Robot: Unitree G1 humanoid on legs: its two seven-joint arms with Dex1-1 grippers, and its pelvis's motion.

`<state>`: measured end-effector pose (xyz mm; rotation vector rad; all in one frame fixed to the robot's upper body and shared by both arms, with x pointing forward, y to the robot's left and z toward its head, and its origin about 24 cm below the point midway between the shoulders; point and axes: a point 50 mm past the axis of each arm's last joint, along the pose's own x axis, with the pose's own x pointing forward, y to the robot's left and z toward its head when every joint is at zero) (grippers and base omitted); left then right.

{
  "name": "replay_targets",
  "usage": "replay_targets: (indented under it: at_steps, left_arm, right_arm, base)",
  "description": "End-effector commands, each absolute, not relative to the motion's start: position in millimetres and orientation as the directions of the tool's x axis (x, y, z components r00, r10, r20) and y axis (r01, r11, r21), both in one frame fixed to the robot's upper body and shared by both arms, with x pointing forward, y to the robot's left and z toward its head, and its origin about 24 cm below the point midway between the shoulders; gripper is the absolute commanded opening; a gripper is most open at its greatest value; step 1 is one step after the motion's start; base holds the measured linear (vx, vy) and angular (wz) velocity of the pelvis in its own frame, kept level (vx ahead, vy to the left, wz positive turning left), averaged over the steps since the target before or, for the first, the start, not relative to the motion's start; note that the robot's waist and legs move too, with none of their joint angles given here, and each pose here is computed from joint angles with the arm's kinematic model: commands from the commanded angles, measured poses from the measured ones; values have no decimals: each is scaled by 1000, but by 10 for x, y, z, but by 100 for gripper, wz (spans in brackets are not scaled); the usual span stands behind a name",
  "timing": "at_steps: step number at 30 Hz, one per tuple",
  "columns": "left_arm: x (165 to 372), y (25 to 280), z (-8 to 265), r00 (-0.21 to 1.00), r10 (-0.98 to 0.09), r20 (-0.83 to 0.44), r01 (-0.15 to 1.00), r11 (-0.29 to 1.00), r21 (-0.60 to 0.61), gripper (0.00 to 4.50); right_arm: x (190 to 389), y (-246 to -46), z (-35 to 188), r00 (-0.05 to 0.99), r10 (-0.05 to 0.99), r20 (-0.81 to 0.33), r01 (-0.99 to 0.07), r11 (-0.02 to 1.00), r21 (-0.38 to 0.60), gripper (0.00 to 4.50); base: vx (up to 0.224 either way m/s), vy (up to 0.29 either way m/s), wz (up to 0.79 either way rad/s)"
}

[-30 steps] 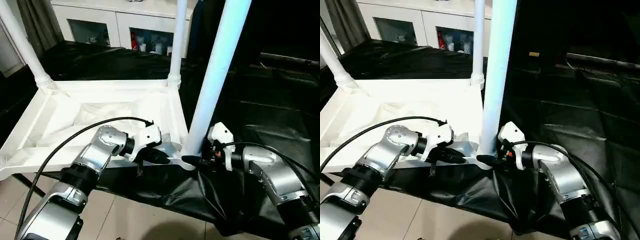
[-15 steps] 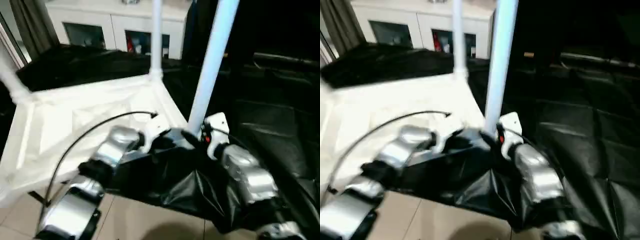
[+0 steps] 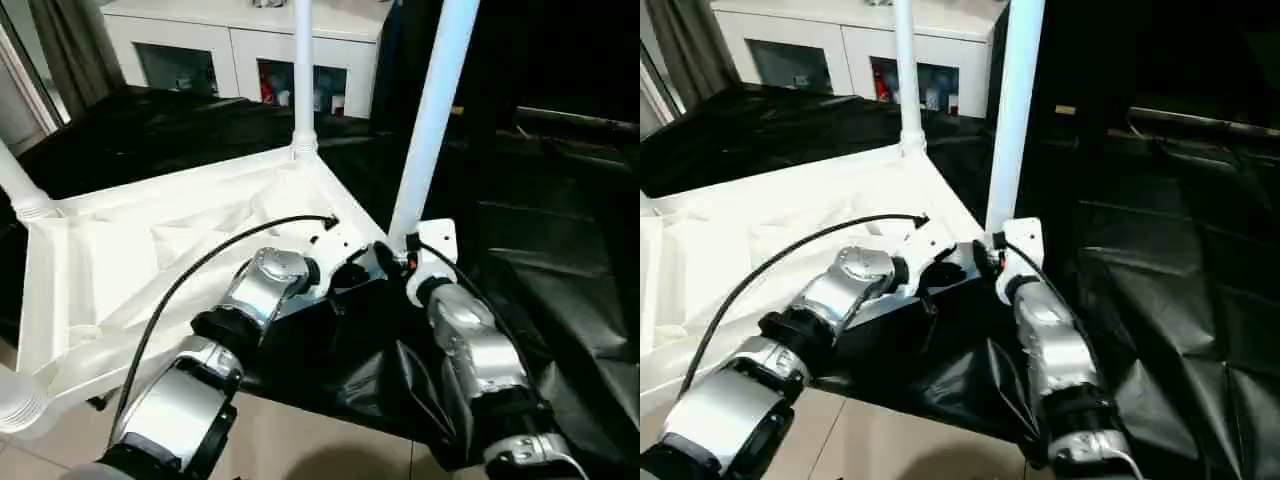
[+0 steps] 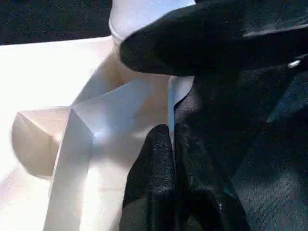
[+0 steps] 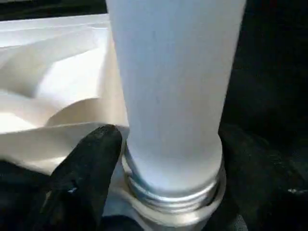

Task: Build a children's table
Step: Rotate leg to tighten

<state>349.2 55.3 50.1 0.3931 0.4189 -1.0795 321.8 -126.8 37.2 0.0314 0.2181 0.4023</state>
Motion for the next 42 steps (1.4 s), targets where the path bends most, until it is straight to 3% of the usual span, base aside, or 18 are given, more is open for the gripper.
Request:
replay_targets:
  at_steps: [1,5,10,14,20,32,38,40,42]
  left_arm:
    - [3461,506,489,378,-774,-508,919,380,105,0]
    - [3391,725,484,250,-807,-535,964,260,57,0]
    - [3261,905,521,88,-838,-538,995,100,6,0]
    - [3222,1050,552,53,-834,-549,997,74,-16,0]
    - [3207,1106,560,46,-831,-554,997,69,-22,0]
    - [3197,1131,584,53,-830,-555,997,78,-21,0]
    - [3188,1131,575,51,-829,-557,997,79,-26,0]
    - [3185,1118,569,51,-830,-555,996,80,-28,0]
    - [3208,1060,547,90,-832,-547,993,120,-20,0]
  right_arm:
    - [3214,-1099,482,856,493,-155,-485,870,87,386]
    - [3052,-1325,519,662,698,-272,-726,688,0,386]
    - [2940,-1459,569,534,776,-336,-827,561,-18,386]
    - [2889,-1525,609,456,807,-375,-874,486,-16,386]
    - [2873,-1549,610,421,813,-402,-891,454,-14,386]
    - [2864,-1525,585,406,820,-404,-897,442,-5,289]
    - [2853,-1494,559,402,824,-399,-898,439,1,274]
    - [2851,-1485,547,410,824,-392,-893,449,9,273]
    - [2897,-1485,498,495,786,-369,-843,537,13,272]
  base:
    - [0,0,0]
    - [0,0,0]
    - [0,0,0]
    - [0,0,0]
    - [0,0,0]
    - [0,0,0]
    - [0,0,0]
    - [0,0,0]
    - [0,0,0]
